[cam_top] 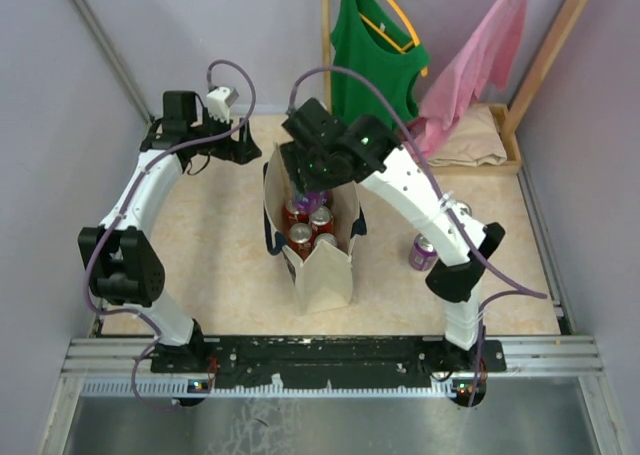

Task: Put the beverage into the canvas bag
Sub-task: Place the drink in the canvas bag.

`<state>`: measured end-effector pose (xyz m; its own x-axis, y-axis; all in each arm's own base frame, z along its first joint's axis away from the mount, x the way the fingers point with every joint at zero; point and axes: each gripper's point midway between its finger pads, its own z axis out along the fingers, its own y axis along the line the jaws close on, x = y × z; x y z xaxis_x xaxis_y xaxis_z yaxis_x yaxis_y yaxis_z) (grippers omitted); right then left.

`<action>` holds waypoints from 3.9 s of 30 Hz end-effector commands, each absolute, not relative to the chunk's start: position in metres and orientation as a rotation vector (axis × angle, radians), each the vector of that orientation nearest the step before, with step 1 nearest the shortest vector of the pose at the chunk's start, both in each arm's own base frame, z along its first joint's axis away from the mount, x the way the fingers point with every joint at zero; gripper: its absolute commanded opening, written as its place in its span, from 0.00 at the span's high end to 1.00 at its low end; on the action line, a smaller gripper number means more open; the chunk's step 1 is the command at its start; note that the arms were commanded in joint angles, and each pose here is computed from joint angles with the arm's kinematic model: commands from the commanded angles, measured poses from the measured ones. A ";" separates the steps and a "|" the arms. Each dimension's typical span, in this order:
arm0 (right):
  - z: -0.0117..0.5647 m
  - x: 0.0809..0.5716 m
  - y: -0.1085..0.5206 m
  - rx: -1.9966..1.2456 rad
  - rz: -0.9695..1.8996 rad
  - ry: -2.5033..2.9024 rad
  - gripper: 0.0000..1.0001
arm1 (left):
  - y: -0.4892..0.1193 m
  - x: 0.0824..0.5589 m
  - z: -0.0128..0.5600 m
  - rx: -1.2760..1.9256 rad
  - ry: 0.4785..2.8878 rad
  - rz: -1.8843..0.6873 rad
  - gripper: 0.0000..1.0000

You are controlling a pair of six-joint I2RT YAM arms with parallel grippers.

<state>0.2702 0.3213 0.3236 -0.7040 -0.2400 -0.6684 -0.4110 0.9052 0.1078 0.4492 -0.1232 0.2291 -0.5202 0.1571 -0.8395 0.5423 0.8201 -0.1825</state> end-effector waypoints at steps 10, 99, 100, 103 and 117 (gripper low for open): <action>0.312 0.203 0.338 -0.603 0.374 2.481 1.00 | -0.127 0.437 0.226 0.573 2.060 -0.584 0.08; 0.192 0.205 0.359 -0.761 0.302 2.563 1.00 | -0.142 0.466 0.191 0.582 2.093 -0.706 0.10; 0.190 0.206 0.360 -0.760 0.305 2.559 1.00 | -0.142 0.466 0.190 0.583 2.094 -0.707 0.10; 0.184 0.208 0.360 -0.766 0.304 2.556 1.00 | -0.142 0.465 0.190 0.580 2.096 -0.710 0.10; 0.160 0.206 0.357 -0.795 0.274 2.576 1.00 | -0.143 0.459 0.191 0.581 2.096 -0.720 0.10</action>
